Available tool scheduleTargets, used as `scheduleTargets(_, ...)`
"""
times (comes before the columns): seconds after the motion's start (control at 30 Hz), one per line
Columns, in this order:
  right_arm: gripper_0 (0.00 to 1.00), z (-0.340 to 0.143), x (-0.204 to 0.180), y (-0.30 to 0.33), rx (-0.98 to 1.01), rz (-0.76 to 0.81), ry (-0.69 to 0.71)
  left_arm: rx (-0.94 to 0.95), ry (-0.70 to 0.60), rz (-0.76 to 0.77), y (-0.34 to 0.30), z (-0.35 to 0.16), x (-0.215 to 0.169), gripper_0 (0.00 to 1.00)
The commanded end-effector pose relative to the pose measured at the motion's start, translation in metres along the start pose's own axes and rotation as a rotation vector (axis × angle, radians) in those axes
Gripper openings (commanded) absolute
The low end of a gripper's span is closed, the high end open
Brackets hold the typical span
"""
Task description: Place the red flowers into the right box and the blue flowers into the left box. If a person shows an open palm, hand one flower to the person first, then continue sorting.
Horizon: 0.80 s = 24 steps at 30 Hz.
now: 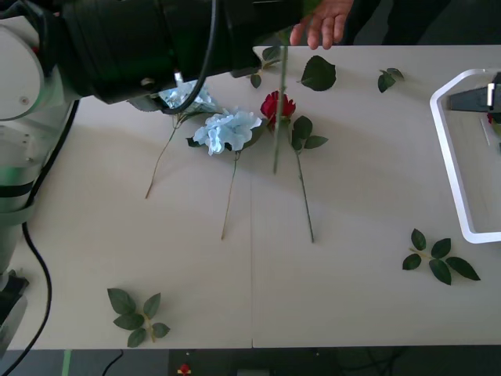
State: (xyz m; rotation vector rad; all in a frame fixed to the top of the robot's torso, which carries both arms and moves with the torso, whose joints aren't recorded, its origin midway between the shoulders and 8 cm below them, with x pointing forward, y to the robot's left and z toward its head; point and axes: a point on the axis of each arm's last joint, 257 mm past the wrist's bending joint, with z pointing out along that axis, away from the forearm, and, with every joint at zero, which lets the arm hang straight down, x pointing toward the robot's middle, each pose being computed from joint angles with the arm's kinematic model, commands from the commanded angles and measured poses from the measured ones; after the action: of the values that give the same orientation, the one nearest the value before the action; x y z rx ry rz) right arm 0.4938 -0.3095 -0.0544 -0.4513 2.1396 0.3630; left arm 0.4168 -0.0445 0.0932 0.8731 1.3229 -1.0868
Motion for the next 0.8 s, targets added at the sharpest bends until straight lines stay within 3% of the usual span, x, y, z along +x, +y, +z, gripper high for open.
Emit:
scheduleTargets(0.03,1.0,-0.003,-0.024,0.077,-0.24,-0.104,-0.119,0.079,-0.034,-0.001,-0.029,0.014,-0.022,0.0)
scheduleTargets(0.4,1.0,-0.011,-0.038,0.193,-0.552,-0.433,-0.329,0.097,-0.039,-0.017,-0.033,0.013,-0.023,0.0)
scheduleTargets(0.8,1.0,0.005,-0.018,0.261,-0.747,-0.404,-0.356,0.097,-0.039,-0.017,-0.033,0.013,-0.023,0.0)
